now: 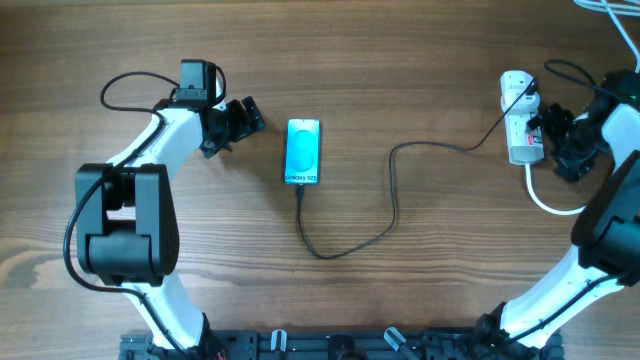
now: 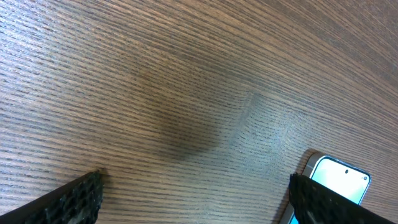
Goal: Plug charger to phone and switch on socket
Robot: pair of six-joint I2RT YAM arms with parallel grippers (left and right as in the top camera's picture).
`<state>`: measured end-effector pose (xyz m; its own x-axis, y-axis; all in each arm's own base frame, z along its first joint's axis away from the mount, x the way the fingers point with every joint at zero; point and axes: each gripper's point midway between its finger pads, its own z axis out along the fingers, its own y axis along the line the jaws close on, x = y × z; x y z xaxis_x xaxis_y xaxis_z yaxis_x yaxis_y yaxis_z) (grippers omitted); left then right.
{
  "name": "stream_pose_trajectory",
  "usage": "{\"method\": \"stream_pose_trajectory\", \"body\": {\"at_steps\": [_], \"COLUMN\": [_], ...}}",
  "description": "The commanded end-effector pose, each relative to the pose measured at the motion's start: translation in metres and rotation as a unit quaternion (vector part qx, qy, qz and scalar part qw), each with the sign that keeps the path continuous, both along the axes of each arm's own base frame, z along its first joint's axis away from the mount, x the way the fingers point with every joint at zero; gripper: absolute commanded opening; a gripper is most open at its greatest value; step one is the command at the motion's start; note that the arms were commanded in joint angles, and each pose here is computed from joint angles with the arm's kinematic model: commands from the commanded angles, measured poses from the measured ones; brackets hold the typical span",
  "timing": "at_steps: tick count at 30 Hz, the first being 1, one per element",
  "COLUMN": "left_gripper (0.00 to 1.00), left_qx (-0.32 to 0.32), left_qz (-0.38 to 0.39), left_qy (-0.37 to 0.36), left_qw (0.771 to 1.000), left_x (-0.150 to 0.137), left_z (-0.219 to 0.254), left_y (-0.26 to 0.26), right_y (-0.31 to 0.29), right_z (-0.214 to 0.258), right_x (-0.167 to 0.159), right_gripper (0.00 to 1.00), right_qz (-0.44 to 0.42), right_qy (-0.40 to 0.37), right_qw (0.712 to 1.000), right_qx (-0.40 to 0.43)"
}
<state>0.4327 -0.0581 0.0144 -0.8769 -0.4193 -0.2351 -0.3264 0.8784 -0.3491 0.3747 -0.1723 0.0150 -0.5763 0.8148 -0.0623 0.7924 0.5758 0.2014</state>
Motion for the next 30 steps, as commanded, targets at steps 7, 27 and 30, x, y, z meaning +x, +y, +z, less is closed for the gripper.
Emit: {"method": "stream_pose_trajectory", "body": {"at_steps": [7, 27, 30], "left_gripper": [1.0, 1.0, 1.0], "left_qx": [0.012, 0.012, 0.012], "left_qz": [0.013, 0.013, 0.013], "left_qy": [0.039, 0.039, 0.039], "left_qw": [0.999, 0.999, 0.999], "left_x": [-0.016, -0.016, -0.016], "left_z": [-0.028, -0.028, -0.028], "left_y": [0.008, 0.008, 0.008], "right_y": [0.002, 0.008, 0.031], "right_z": [0.052, 0.042, 0.037], "right_x": [0.011, -0.016, 0.005], "right_gripper": [1.0, 1.0, 1.0], "right_qz": [0.089, 0.107, 0.187], "right_qy": [-0.058, 0.053, -0.01], "right_qw": [0.994, 0.988, 0.98], "right_qx": [-0.023, -0.103, -0.063]}}
